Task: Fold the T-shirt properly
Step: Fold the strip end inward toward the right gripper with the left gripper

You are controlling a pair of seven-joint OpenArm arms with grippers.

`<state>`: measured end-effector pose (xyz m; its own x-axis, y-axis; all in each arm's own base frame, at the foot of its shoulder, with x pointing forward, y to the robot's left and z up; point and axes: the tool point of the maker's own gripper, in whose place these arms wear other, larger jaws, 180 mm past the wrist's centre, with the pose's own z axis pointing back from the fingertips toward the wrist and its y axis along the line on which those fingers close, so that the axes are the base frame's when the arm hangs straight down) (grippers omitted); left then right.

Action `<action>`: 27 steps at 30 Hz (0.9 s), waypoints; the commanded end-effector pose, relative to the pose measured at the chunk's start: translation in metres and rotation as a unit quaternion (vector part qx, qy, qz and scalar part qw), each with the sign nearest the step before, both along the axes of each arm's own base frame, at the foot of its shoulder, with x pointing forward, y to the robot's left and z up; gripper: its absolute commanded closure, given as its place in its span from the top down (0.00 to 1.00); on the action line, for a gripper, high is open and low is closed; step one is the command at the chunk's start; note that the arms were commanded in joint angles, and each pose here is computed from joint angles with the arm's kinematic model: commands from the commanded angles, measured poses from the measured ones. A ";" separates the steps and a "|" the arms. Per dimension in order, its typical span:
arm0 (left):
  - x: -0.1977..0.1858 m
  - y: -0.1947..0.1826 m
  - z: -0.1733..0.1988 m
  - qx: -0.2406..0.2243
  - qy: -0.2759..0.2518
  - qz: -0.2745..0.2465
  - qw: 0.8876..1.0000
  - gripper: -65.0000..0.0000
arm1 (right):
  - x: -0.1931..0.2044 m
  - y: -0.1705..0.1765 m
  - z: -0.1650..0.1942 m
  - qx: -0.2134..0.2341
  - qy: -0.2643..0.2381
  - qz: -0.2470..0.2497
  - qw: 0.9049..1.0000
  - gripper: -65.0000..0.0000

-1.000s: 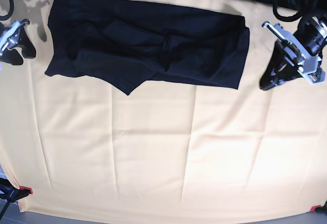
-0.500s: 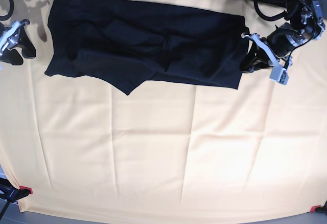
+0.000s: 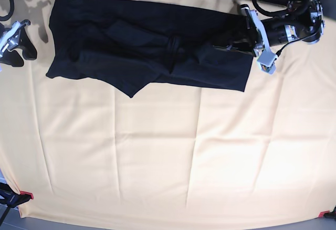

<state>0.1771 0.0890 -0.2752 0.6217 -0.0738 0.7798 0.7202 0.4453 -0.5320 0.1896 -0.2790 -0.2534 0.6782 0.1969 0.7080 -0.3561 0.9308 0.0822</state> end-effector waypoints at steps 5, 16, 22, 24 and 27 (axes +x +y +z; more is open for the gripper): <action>0.000 0.003 0.007 0.005 -0.014 -0.009 1.000 0.00 | 0.004 0.000 0.011 -0.005 -0.018 0.009 1.000 0.47; -0.022 0.018 -0.007 0.053 0.022 -0.048 0.997 0.00 | 0.004 0.000 0.011 -0.005 -0.018 0.009 1.000 0.47; -0.044 0.011 -0.018 0.063 0.056 -0.096 0.992 0.00 | 0.004 0.000 0.011 -0.005 -0.018 0.009 1.000 0.47; -0.052 0.003 -0.020 0.057 0.065 -0.112 0.990 0.00 | 0.004 0.000 0.010 -0.005 -0.018 0.009 1.000 0.47; -0.064 -0.011 -0.024 0.044 0.080 -0.140 0.986 0.00 | 0.004 0.001 0.010 -0.003 -0.018 0.007 1.000 0.47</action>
